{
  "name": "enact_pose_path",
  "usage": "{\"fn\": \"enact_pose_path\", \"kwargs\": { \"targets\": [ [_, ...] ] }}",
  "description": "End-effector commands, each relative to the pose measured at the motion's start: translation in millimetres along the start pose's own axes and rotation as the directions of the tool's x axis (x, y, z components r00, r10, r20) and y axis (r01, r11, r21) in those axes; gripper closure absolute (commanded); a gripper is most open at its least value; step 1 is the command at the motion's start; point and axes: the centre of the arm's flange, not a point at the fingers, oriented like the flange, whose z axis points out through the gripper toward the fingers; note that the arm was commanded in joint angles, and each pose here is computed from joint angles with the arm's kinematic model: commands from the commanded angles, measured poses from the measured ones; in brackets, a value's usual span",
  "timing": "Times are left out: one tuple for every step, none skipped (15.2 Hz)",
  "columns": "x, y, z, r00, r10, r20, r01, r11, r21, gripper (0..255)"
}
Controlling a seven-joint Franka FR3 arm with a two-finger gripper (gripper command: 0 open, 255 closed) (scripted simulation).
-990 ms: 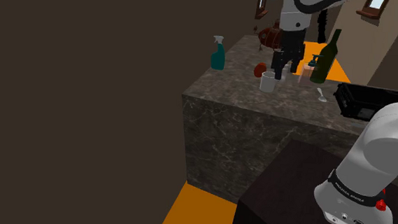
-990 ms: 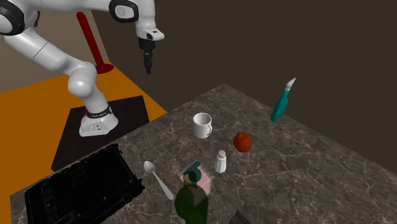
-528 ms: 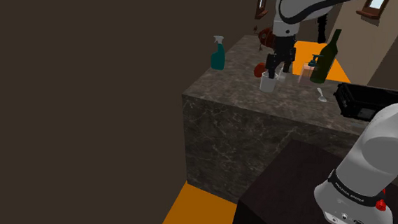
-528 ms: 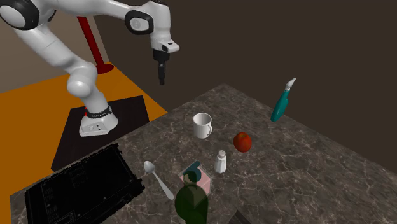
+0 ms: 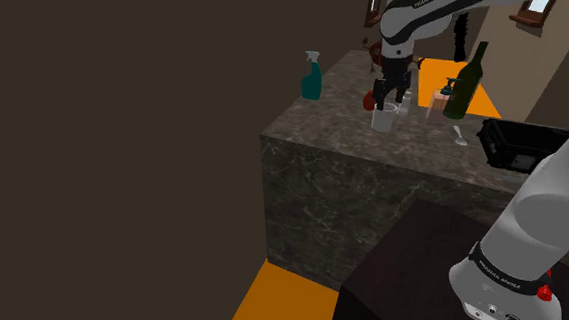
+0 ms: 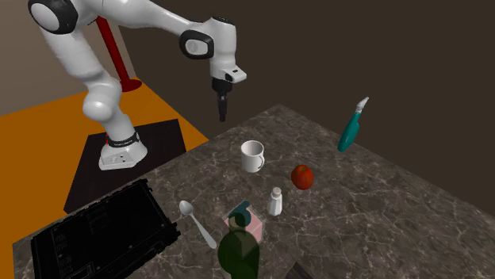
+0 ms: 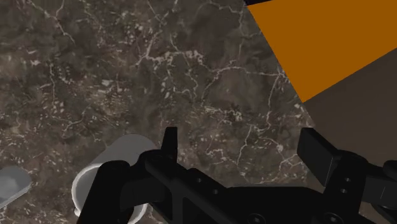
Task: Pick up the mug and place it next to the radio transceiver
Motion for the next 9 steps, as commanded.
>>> {"fn": "enact_pose_path", "kwargs": {
  "targets": [
    [20, 14, 10, 1.000, 0.005, -0.003, -0.005, 1.000, -0.001, 0],
    [30, 22, 14, 1.000, 0.007, -0.004, -0.007, 1.000, -0.002, 0],
    [39, 30, 19, 1.000, 0.010, -0.005, -0.010, 1.000, -0.002, 0],
    [49, 37, 23, 1.000, 0.013, -0.006, -0.013, 1.000, -0.002, 0],
    [58, 45, 27, 1.000, 0.016, -0.007, -0.016, 1.000, -0.002, 0],
    [68, 53, 31, 1.000, 0.018, -0.008, -0.018, 1.000, -0.002, 0],
    [77, 61, 36, 1.000, 0.021, -0.009, -0.021, 1.000, -0.002, 0],
    [87, 69, 40, 1.000, 0.024, -0.010, -0.024, 1.000, -0.002, 0],
    [97, 77, 44, 1.000, 0.026, -0.011, -0.026, 1.000, -0.003, 0]
  ]
}}
